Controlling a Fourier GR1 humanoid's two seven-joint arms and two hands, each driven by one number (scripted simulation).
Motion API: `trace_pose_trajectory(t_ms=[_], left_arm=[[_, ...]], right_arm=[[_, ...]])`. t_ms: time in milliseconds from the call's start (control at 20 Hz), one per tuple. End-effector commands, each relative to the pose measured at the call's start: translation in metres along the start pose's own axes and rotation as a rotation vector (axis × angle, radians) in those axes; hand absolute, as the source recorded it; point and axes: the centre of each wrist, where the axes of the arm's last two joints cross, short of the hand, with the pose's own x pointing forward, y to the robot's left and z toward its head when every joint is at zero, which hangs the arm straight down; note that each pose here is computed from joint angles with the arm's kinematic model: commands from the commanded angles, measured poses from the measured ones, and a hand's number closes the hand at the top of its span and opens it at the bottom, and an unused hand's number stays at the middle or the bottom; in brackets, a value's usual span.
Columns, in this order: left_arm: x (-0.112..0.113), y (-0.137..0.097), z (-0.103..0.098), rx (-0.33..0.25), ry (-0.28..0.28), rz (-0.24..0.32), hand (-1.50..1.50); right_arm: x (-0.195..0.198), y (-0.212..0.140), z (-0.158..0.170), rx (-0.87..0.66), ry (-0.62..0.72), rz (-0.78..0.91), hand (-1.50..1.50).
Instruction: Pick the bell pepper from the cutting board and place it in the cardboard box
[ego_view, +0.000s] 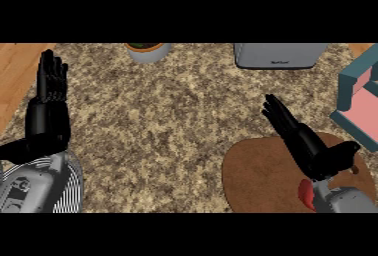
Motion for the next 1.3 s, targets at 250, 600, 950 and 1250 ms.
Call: trace_pose_trajectory(t_ms=[250, 600, 950, 1250], left_arm=[[-0.064, 0.097, 0.057, 0.003, 0.458, -0.461, 0.0], [-0.071, 0.107, 0.066, -0.027, 0.56, -0.447, 0.0], [-0.07, 0.114, 0.049, -0.078, 0.561, -0.431, 0.0], [-0.068, 0.109, 0.05, -0.082, 0.554, -0.444, 0.0]], right_arm=[[-0.007, -0.059, 0.057, -0.382, -0.009, 0.248, -1.5], [-0.051, -0.074, 0.14, -0.386, 0.013, 0.612, -1.5], [-0.056, -0.104, 0.188, -0.268, -0.08, 0.806, -1.5], [-0.002, -0.124, 0.185, -0.13, 0.202, 1.08, -1.5]])
